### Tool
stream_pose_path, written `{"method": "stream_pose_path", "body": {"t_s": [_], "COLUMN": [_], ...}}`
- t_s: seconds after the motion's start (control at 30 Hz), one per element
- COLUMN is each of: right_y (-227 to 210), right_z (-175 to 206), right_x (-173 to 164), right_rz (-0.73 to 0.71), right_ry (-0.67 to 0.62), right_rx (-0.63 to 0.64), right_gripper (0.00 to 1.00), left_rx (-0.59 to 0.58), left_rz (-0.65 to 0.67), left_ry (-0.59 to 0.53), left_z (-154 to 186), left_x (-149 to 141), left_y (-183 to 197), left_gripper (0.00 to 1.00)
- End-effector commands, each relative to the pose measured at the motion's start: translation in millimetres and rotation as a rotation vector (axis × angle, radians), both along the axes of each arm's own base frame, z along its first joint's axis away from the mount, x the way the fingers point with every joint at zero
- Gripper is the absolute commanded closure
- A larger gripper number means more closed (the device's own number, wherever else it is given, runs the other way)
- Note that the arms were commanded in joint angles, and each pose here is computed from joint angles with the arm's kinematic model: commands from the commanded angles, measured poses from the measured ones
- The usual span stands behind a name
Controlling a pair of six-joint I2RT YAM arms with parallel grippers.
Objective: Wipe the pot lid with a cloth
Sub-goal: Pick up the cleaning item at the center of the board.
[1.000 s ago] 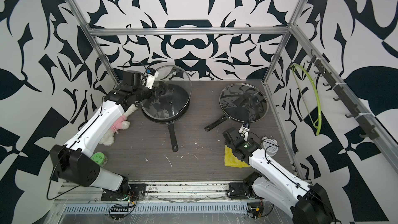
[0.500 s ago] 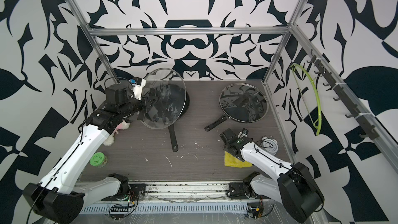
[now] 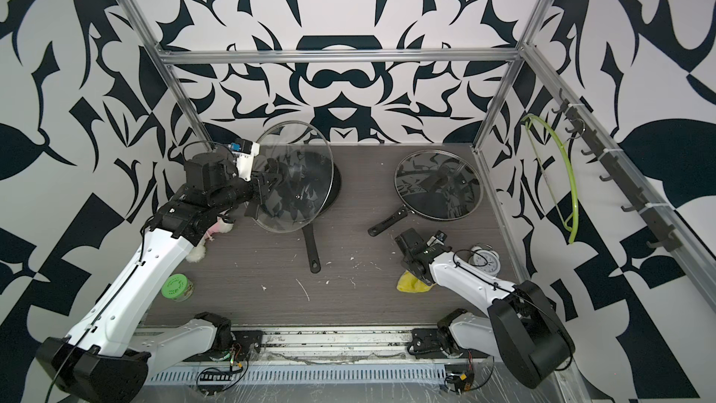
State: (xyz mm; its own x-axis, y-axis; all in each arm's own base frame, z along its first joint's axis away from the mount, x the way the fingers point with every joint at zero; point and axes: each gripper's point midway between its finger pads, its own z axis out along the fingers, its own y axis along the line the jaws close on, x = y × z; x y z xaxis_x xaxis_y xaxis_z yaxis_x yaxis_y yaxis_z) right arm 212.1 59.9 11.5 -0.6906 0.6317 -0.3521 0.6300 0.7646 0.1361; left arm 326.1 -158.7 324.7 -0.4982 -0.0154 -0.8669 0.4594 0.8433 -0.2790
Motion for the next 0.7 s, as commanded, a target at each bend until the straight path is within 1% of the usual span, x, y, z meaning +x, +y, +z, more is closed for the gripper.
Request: {"method": "stream_pose_path", "body": {"t_s": [0.0, 0.1, 0.17, 0.2, 0.27, 0.33, 0.43, 0.5, 0.6, 0.67], "right_y": [9.4, 3.2, -8.9, -12.5, -20.7, -28.8, -42.2, -47.7, -48.3, -44.6], "right_z": [-24.9, -6.4, 12.2, 20.4, 39.4, 56.3, 84.6, 104.5, 139.1, 162.9], "right_x": [-37.9, -31.5, -25.2, -23.4, -20.1, -18.2, -17.6, -14.9, -2.7, 7.7], "right_rz": [0.041, 0.061, 0.053, 0.049, 0.04, 0.022, -0.013, -0.019, 0.021, 0.068], "right_ry": [0.17, 0.12, 0.049, 0.019, -0.056, -0.12, -0.198, -0.252, -0.364, -0.437], "right_rx": [0.077, 0.04, -0.015, -0.027, -0.048, -0.069, -0.106, -0.125, -0.144, -0.155], "right_gripper": [1.0, 1.0, 1.0, 1.0, 1.0, 1.0, 1.0, 1.0, 1.0, 1.0], "left_rx": [-0.107, -0.156, -0.206, -0.229, -0.286, -0.329, -0.385, -0.406, -0.443, -0.463], "left_rz": [-0.014, -0.008, -0.027, -0.031, -0.027, -0.086, -0.11, -0.17, -0.229, -0.226], "left_ry": [-0.219, -0.204, -0.192, -0.174, -0.096, -0.033, 0.023, 0.043, 0.089, 0.126], "left_z": [66.9, 68.5, 70.9, 69.8, 64.6, 62.0, 60.8, 63.0, 64.2, 55.8], "left_x": [-4.2, -4.6, -5.4, -4.3, 1.3, 3.4, 10.4, 11.5, 14.7, 25.0], "left_y": [-2.2, -3.5, -8.4, -10.4, -12.9, -21.6, -30.6, -40.6, -52.2, -56.4], "left_gripper": [1.0, 1.0, 1.0, 1.0, 1.0, 1.0, 1.0, 1.0, 1.0, 1.0]}}
